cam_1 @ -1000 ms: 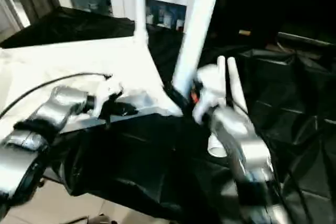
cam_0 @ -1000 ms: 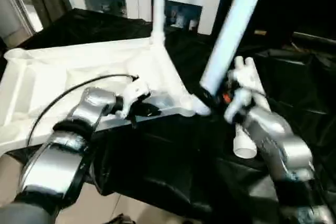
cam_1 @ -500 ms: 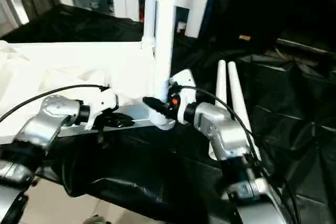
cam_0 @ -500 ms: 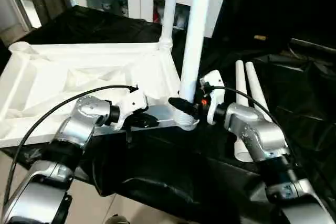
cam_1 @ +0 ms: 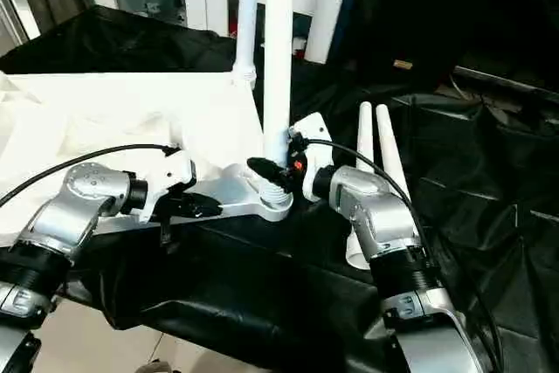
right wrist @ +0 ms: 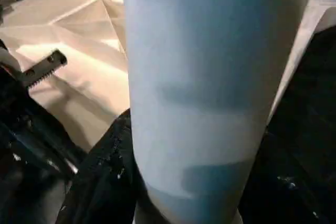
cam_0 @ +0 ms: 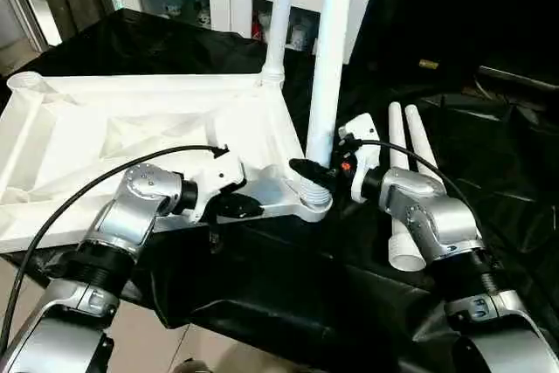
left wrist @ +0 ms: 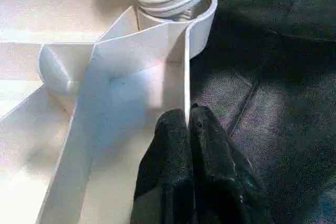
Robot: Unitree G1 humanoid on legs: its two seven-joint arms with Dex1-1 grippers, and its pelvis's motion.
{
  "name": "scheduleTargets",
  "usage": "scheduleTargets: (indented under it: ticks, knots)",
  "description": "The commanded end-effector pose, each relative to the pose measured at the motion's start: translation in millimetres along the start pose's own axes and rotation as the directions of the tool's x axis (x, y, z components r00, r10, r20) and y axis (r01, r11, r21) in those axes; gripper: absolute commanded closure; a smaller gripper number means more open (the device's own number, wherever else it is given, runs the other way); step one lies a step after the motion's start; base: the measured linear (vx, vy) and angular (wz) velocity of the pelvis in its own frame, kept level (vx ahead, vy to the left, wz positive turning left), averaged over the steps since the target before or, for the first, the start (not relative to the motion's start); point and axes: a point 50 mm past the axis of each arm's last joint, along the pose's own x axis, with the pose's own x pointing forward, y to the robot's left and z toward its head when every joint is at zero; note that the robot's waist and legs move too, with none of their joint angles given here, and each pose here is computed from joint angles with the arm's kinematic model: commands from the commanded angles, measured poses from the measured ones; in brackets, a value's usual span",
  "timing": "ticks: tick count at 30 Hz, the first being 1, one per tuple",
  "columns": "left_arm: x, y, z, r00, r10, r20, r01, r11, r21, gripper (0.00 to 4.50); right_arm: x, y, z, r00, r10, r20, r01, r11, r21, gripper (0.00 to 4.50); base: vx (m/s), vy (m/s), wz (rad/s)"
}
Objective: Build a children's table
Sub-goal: Insert table leg to table base
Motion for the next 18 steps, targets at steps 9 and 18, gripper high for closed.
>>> scheduleTargets:
  ticks: [9,18]
  knots:
    - [5.6,-5.8,-6.5,0.997,-0.054,-0.047,0.053,0.998,-0.023,4.5,-3.3,-1.3,-2.7,1.0,0.009,-0.026,-0.009,1.0,0.003,2.59,0.0,0.0,0.0]
    - [6.7,-6.7,-4.3,0.998,-0.051,-0.035,0.05,0.998,-0.023,4.5,3.1,-3.7,-11.8,0.999,-0.009,-0.034,0.01,0.999,0.032,2.59,0.0,0.0,0.0]
